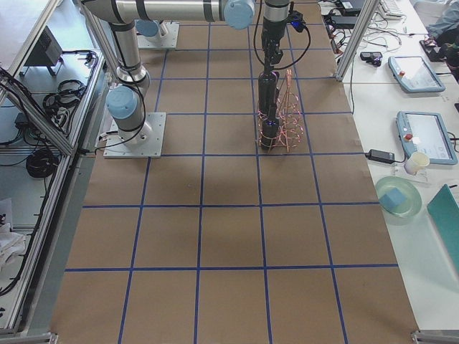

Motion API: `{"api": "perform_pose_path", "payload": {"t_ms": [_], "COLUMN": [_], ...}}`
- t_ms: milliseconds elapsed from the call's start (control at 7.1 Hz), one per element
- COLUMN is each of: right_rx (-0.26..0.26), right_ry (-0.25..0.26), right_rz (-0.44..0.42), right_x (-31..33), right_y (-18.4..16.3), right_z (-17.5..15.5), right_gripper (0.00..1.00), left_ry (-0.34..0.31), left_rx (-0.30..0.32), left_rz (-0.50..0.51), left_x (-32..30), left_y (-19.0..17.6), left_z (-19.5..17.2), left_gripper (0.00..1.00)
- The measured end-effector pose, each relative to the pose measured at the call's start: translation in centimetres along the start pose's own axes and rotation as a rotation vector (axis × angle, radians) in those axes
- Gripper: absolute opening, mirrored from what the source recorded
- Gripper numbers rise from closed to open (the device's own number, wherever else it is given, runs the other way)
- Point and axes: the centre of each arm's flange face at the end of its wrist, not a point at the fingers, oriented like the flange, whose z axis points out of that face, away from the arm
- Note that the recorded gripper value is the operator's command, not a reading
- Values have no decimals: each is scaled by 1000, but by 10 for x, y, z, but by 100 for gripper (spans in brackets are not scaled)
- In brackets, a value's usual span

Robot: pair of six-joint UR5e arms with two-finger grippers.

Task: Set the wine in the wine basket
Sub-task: 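Lift the bottle with the right gripper and lower it into the wire rack, then open the right gripper and raise it off the racked bottle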

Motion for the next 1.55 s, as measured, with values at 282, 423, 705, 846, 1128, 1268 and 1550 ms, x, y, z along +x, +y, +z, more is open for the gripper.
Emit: {"api": "perform_pose_path", "payload": {"t_ms": [282,423,705,846,1128,1268,1550], "right_rx": [-10,-20,-37,-41,-52,-57,-53], "right_ry": [-16,-22,-31,-33,-38,-39,-37], "right_rz": [8,5,-3,-5,-7,-7,-7], "right_x": [12,14,17,18,20,20,19], "right_y": [-3,-6,-12,-15,-22,-25,-26], "right_z": [9,17,32,37,56,73,99], "right_gripper": [0,0,0,0,0,0,18], "left_ry": [-4,-3,-1,0,0,-2,0], "left_rx": [10,16,14,9,4,0,-21], "left_rz": [8,13,18,19,20,20,21], "left_x": [2,2,3,3,3,3,4], "left_y": [5,8,10,11,11,11,6], "left_z": [-5,-8,-9,-8,-7,-5,3], "left_gripper": [100,100,100,100,100,100,100]}}
